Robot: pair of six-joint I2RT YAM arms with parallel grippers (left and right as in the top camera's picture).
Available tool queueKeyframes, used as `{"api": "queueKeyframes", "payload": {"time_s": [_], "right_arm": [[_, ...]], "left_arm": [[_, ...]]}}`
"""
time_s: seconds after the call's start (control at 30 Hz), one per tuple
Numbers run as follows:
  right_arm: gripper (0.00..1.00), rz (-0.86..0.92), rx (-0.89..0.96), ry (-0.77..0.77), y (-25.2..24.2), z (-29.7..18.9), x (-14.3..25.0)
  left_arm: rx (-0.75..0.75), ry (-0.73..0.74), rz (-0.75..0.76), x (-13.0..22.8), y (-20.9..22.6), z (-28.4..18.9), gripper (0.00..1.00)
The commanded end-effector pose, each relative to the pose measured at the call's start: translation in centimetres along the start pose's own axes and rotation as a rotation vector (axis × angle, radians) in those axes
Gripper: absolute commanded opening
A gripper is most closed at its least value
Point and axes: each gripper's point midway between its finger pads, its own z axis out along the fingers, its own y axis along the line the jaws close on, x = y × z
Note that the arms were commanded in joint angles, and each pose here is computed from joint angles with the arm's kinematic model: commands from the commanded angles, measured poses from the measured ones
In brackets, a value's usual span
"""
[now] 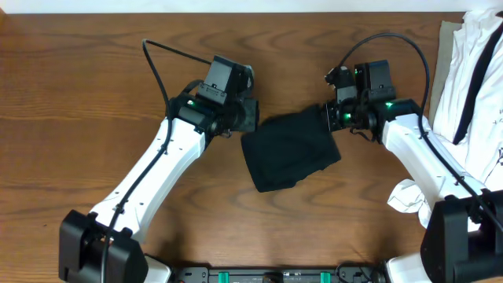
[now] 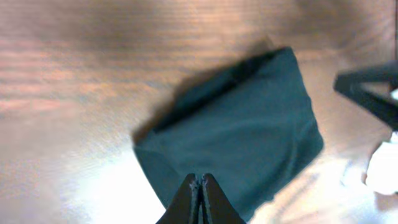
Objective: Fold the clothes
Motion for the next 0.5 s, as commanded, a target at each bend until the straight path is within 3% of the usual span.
{"api": "queueKeyframes", "payload": {"time_s": [0.0, 0.47], "right_arm": [[0.02, 0.009, 0.061, 0.015, -1.8, 1.2, 0.1], [0.01, 0.049, 0.035, 0.146, -3.9, 8.5, 3.9]], "left_arm": [[0.072, 0.111, -0.028, 2.5, -1.0, 1.6, 0.06], [0.099, 0.355, -0.037, 10.5, -2.6, 5.7, 0.06]]}}
